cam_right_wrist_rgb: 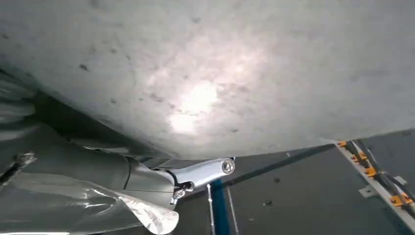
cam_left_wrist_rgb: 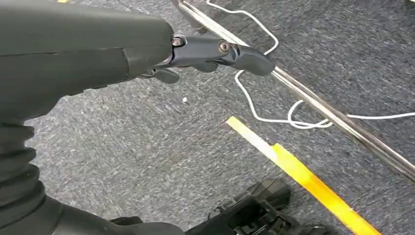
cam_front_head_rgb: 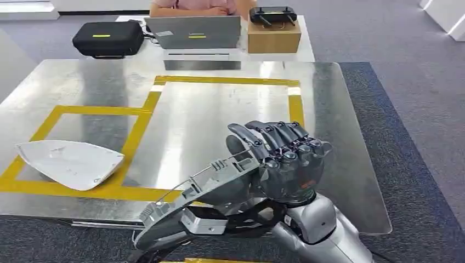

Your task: Take the parts from the cabinet and place them on the table.

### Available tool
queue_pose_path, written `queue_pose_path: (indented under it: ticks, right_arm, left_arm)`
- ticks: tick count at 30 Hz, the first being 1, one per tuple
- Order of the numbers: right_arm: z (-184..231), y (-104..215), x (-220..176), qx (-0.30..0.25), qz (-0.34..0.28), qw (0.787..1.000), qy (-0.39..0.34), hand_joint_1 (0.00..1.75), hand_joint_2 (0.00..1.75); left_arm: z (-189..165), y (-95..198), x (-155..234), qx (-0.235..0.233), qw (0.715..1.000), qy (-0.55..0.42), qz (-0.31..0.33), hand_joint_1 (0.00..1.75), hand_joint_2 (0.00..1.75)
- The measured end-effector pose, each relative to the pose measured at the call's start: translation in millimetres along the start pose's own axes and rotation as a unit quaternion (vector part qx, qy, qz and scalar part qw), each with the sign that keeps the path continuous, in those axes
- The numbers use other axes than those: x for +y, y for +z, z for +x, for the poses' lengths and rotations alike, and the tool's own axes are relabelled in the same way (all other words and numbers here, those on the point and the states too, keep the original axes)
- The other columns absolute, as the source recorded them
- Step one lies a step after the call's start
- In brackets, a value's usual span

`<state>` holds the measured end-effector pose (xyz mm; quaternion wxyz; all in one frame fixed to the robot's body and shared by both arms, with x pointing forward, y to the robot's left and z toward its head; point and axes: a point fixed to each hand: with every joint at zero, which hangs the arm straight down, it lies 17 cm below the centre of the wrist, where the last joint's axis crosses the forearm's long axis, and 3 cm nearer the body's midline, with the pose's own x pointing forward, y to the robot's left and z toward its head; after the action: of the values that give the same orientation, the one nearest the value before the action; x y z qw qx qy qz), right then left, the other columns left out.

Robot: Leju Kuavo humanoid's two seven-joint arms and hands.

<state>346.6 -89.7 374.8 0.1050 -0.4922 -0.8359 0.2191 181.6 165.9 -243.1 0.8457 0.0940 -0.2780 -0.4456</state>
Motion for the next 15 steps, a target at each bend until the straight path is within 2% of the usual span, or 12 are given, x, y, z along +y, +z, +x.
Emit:
queue_pose_path:
  ticks: [15]
  right_arm:
    - [-15.3,7.7,14.4,0.025,0.020,0.999,0.011,1.75,1.75]
  left_arm:
    - [0.0,0.1,-0.9,0.000,1.000,-0.005,-0.003,0.00,1.75]
